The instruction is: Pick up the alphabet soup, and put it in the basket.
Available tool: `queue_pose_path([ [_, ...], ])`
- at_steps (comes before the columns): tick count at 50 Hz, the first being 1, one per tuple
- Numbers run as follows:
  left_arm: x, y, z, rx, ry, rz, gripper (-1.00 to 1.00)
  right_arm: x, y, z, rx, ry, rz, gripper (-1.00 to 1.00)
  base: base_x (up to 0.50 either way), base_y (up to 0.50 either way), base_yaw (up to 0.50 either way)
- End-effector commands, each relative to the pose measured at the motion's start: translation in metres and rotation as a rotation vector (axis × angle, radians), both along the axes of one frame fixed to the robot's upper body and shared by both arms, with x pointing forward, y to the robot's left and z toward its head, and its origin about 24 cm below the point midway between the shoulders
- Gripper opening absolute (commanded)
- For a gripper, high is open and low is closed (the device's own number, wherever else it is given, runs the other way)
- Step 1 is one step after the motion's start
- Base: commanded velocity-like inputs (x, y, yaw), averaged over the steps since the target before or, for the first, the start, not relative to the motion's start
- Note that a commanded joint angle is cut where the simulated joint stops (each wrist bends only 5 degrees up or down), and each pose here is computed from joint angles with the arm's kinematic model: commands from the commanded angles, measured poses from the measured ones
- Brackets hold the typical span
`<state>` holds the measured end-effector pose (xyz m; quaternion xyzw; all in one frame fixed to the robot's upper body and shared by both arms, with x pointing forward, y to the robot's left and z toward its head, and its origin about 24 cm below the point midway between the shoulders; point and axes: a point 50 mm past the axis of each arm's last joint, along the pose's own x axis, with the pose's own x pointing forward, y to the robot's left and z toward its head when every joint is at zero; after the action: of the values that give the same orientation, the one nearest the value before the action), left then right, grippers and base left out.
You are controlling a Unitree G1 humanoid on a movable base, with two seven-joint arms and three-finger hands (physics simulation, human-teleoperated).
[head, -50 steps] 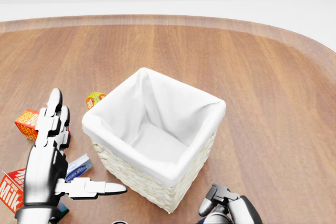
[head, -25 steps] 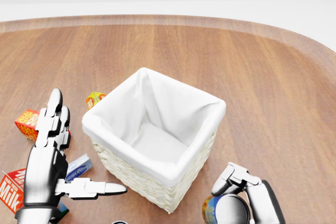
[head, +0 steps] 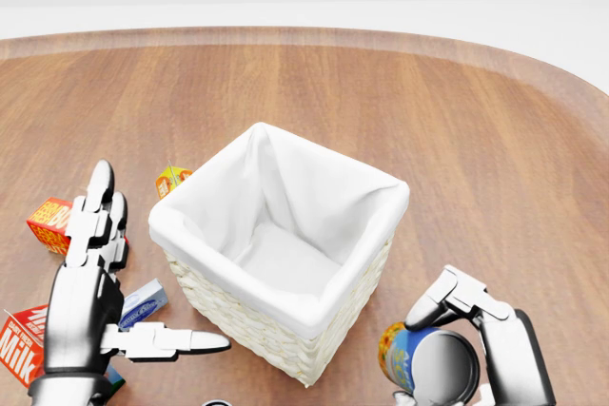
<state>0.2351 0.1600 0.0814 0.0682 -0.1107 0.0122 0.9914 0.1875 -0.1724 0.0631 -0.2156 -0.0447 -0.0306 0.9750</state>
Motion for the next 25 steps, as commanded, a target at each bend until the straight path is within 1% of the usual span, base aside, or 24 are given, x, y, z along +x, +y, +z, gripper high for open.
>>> queue_pose_path([
  [1, 0.001, 0.0, -0.002, 0.0, 0.007, 0.001, 1.0, -0.006, -0.002, 0.029, 0.06, -0.129, -0.016, -1.0, 0.0, 0.0, 0.0],
  [4, 0.001, 0.0, -0.002, 0.0, 0.009, 0.001, 1.0, -0.006, -0.002, 0.035, 0.062, -0.154, -0.008, -1.0, 0.0, 0.0, 0.0],
  [7, 0.0, -0.001, 0.0, 0.001, 0.001, 0.0, 1.0, -0.006, -0.002, 0.048, 0.073, -0.211, 0.003, -1.0, 0.0, 0.0, 0.0],
  [12, 0.001, -0.001, -0.001, 0.002, 0.004, 0.0, 1.0, -0.005, -0.001, 0.052, 0.071, -0.23, 0.012, -1.0, 0.0, 0.0, 0.0],
  [13, 0.001, -0.001, -0.001, 0.001, 0.002, 0.0, 1.0, -0.006, 0.0, 0.059, 0.072, -0.26, 0.021, -1.0, 0.0, 0.0, 0.0],
  [21, 0.002, 0.0, -0.003, 0.001, 0.013, 0.001, 1.0, -0.008, 0.005, 0.068, 0.064, -0.3, 0.044, -1.0, 0.0, 0.0, 0.0],
  [25, 0.0, -0.001, -0.001, 0.003, 0.005, 0.0, 1.0, -0.009, 0.006, 0.077, 0.067, -0.343, 0.057, -1.0, 0.0, 0.0, 0.0],
])
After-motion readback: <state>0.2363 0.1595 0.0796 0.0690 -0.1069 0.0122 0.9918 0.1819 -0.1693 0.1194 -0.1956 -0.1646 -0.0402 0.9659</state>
